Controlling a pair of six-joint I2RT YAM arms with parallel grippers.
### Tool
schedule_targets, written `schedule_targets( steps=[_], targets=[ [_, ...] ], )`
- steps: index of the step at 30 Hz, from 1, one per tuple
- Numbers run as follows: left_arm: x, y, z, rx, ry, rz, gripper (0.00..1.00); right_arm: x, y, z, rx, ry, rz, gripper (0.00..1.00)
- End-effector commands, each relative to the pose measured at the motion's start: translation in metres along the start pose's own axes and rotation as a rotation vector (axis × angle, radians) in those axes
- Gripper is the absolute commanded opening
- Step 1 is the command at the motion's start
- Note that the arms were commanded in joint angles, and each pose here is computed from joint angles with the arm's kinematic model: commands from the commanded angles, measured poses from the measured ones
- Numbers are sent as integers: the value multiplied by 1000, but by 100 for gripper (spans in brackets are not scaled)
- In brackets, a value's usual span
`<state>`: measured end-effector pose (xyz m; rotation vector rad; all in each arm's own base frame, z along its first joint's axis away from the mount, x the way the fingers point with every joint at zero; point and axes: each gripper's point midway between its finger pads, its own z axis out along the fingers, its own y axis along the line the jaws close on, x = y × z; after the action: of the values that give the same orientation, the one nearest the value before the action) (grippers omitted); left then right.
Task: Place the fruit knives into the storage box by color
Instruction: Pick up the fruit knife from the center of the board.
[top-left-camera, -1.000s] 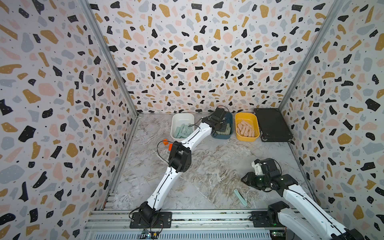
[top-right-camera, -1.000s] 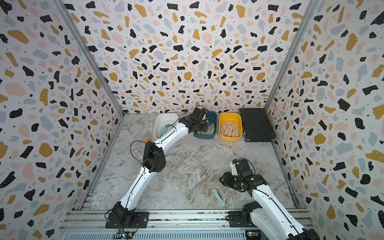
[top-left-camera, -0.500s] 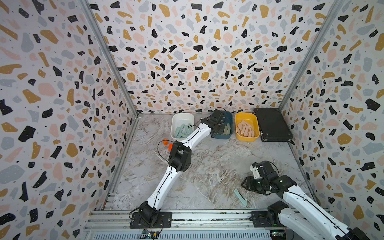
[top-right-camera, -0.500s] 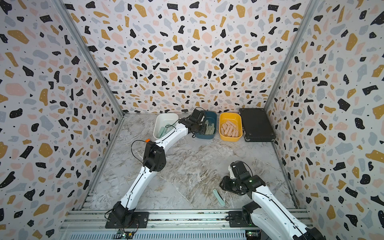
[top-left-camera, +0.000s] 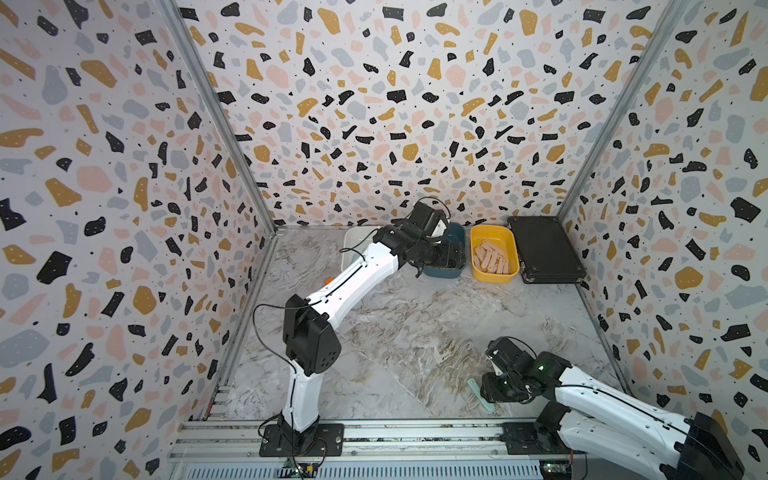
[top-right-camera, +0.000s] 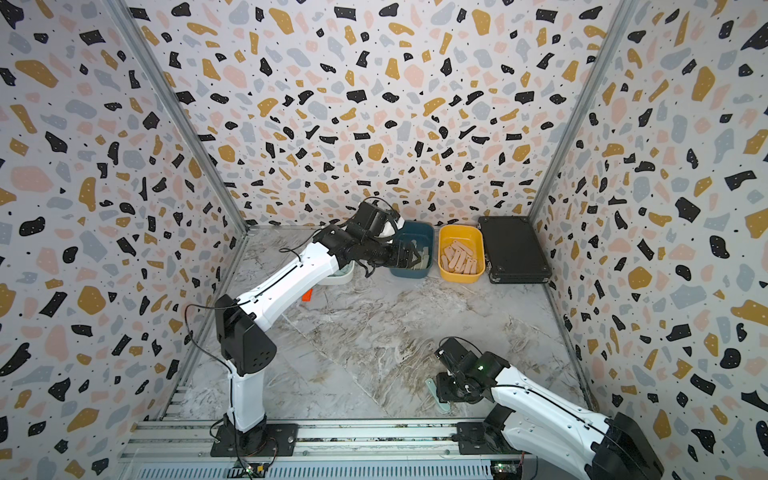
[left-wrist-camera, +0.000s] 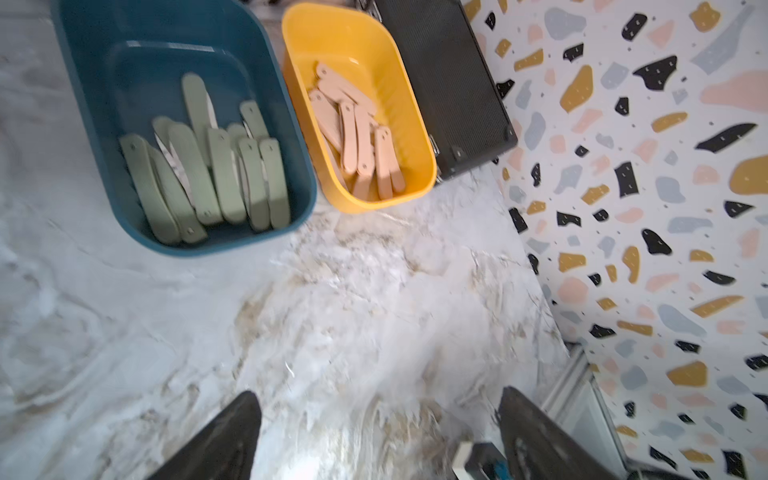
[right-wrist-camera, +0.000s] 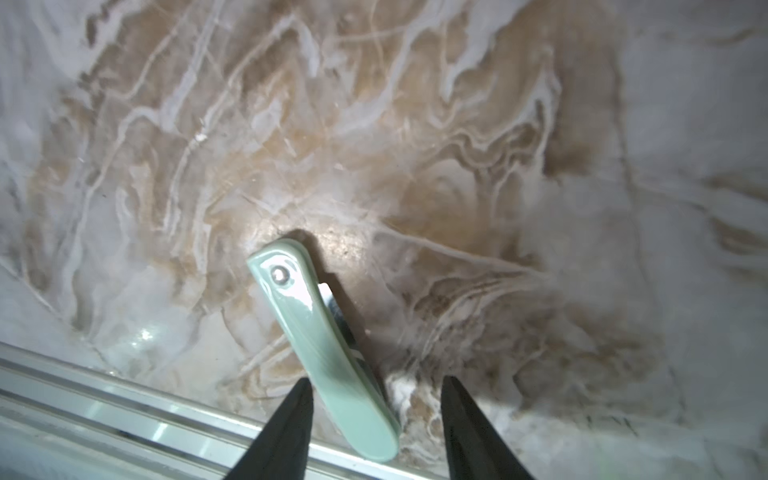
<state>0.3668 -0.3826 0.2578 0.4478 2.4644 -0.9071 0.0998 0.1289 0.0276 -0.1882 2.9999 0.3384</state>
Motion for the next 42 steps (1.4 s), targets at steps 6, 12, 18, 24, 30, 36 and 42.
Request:
schedule_targets(
  steps=[6,12,18,24,30,36,42],
  targets=[
    [51,9,3,72,99,-81,93,2,-1,8,191,-5,-96,53],
    [71,17,0,70,126,-106,93,4,2,18,283,7,-173,40],
    [81,22,-4,76,136,-135,94,-6,12,10,234,-66,-164,23],
    [106,20,10,250,216,-236,91,-48,59,-8,47,-209,-210,13],
    [123,1,10,423,283,-277,86,-83,101,-25,-175,-341,-284,11],
    [153,19,19,377,339,-299,79,-95,114,-38,-260,-378,-296,11],
    [175,11,32,410,393,-293,68,-103,124,-49,-303,-403,-295,11]
  ],
)
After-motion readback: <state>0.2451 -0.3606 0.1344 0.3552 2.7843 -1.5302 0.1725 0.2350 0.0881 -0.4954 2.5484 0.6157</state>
